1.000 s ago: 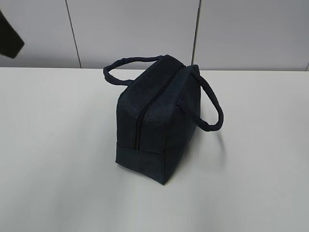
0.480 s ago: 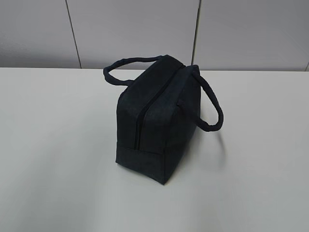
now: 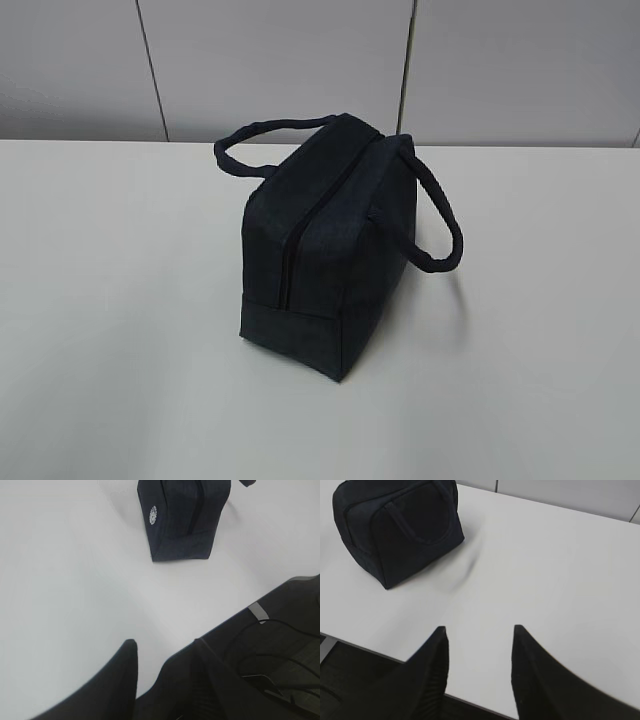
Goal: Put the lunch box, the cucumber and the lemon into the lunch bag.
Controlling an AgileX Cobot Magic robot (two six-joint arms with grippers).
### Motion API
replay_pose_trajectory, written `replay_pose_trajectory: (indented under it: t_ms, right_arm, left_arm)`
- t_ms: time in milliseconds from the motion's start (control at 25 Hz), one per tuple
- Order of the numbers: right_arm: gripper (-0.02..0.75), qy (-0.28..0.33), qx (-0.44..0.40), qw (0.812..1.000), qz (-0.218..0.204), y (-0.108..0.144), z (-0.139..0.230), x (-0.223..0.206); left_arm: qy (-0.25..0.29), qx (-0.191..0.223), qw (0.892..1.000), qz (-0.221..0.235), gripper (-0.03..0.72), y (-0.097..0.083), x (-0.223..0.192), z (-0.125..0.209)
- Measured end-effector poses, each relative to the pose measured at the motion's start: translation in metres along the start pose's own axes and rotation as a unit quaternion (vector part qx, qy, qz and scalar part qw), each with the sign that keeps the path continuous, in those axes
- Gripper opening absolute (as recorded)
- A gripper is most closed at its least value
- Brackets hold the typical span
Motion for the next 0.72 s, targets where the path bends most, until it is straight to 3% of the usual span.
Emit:
replay_pose_trajectory:
  t_ms: [440,720]
  right_arm:
    - [0.316,0.044,0.000,0.999,-0.002,0.003,0.057,-0.033]
    - [0.316,0.034,0.001,0.999,0.001,0.004,0.073,-0.047]
  left_arm:
    - [-0.064,-0.015,0.998,-0.005,0.239,0.001,-0.002,0.078]
    - [-0.096,-0.021,0.995,-0.012,0.239,0.003,-0.004,0.103]
Point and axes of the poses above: a point on each arm's last joint axis where the gripper is mounted, x pointing back along that axis away from the gripper, y along the wrist's bending axis when the last joint is at zero, z = x × y, the point moved 4 cm from there along -x, pointing out along that axis toward the gripper, and after that the axes turned 1 degree about -x, right-handed, at the moved point
